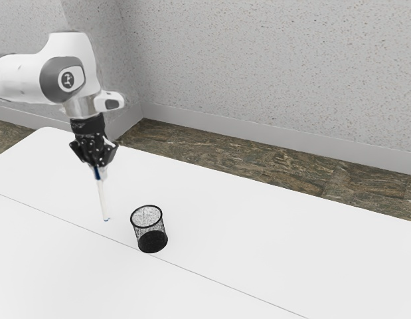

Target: Take the marker out of the pen holder and place it to the left of the pen holder.

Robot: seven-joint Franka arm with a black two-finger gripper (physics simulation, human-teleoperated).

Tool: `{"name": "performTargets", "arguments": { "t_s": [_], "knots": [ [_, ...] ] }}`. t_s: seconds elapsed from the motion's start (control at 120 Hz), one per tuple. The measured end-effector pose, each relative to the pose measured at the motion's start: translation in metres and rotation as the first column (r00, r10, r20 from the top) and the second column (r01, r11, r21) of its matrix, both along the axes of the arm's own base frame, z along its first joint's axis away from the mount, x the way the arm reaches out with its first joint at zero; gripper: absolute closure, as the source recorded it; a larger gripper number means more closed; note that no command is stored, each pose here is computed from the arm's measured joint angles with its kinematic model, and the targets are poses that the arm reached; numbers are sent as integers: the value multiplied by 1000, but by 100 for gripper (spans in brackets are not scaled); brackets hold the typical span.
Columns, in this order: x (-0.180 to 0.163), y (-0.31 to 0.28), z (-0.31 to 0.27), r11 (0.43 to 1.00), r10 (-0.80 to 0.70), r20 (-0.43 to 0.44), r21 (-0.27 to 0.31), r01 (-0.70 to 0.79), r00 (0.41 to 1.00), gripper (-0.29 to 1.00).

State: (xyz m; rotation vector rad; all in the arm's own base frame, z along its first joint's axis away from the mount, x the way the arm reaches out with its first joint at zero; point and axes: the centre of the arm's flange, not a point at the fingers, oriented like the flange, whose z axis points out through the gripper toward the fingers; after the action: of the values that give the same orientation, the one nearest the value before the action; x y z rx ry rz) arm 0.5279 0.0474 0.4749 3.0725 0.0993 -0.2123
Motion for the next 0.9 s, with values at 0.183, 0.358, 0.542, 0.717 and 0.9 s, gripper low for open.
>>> {"name": "performTargets", "arguments": {
  "t_s": [0.183, 0.358, 0.542, 0.717, 0.9],
  "knots": [
    [51, 120, -117, 983, 167, -355, -17, -185, 920, 78],
    [89, 144, -189, 977, 158, -563, -32, -213, 811, 77],
    [115, 137, -217, 973, 119, -615, -85, -215, 780, 65],
    [121, 134, -234, 965, 114, -602, -121, -232, 790, 44],
    [110, 87, -55, 981, 96, -327, -127, -144, 940, 20]
  ]
}}
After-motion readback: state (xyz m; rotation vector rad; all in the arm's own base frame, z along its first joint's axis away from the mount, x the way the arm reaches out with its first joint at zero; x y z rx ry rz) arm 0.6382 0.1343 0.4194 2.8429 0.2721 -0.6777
